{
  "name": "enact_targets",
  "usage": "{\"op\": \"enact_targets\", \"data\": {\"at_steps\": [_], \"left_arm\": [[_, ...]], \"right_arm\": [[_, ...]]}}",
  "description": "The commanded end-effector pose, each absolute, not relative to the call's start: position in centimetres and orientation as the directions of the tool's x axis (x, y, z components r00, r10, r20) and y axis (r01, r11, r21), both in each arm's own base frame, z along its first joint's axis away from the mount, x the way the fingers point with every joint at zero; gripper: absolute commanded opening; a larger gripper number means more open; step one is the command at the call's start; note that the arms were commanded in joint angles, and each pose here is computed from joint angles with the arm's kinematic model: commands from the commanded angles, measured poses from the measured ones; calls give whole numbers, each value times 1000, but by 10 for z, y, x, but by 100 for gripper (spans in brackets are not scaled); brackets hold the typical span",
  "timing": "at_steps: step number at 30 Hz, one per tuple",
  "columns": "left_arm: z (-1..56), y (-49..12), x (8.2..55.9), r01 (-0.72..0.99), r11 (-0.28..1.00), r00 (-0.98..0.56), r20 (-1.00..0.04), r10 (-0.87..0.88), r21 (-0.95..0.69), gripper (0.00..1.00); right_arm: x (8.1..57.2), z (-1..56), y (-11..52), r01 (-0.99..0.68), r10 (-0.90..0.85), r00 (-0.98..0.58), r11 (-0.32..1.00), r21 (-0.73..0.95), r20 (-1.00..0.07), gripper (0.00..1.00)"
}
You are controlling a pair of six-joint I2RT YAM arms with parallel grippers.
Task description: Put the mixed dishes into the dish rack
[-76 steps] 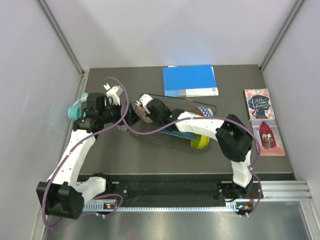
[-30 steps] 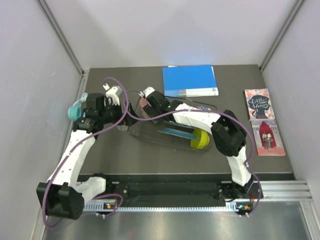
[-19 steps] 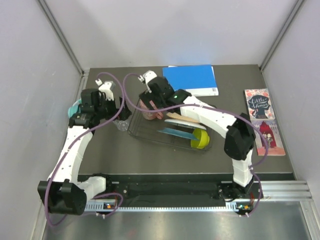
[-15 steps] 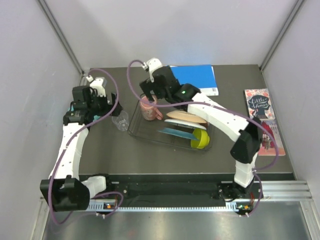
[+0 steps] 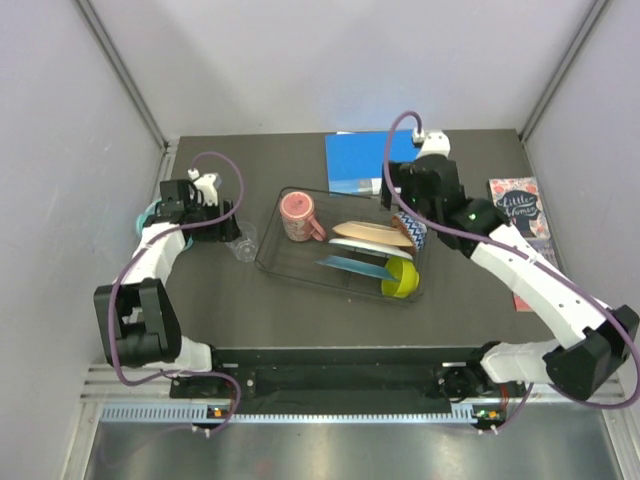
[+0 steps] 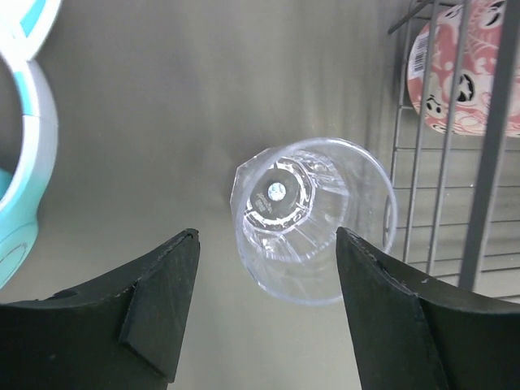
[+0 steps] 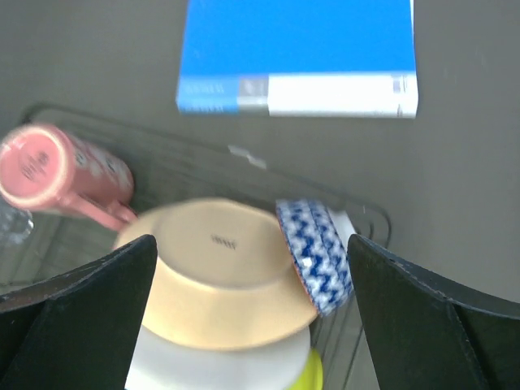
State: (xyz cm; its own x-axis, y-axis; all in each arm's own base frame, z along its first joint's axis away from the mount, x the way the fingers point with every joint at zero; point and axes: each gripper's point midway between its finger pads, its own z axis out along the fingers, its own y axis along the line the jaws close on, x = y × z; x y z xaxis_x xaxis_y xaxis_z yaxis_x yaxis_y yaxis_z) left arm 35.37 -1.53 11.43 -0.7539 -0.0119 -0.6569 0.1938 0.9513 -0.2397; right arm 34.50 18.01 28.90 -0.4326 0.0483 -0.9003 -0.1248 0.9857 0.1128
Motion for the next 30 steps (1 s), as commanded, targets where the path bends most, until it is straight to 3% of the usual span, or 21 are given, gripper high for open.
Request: {"op": "enact_targets", "data": {"at_steps": [1, 4, 12, 14, 15, 18, 30], "left_arm": [[129, -20, 379, 254, 940, -690, -724, 9, -230, 71], [121, -27, 381, 256, 934, -708, -707, 6, -248, 67], [97, -48, 379, 307, 917, -728, -683, 54, -255, 44], [90, -49, 379, 317, 914, -730, -681, 65, -253, 31], [88, -49, 380, 320, 914, -728, -682, 70, -249, 18], [81, -49, 379, 320, 913, -738, -671, 72, -254, 0], [118, -36, 376, 325, 919, -680, -731, 63, -224, 0]], "right_arm": [[323, 243, 163, -24, 145, -541, 982, 187, -829, 100], [313, 216, 154, 18, 170, -600, 980, 198, -782, 100], [308, 167, 118, 130, 234, -681, 971, 200, -694, 100], [310, 164, 114, 136, 240, -684, 970, 202, -688, 100], [314, 163, 108, 151, 247, -681, 968, 198, -690, 100], [322, 160, 100, 166, 249, -680, 968, 187, -690, 100], [361, 160, 101, 145, 307, -687, 946, 289, -658, 100]]}}
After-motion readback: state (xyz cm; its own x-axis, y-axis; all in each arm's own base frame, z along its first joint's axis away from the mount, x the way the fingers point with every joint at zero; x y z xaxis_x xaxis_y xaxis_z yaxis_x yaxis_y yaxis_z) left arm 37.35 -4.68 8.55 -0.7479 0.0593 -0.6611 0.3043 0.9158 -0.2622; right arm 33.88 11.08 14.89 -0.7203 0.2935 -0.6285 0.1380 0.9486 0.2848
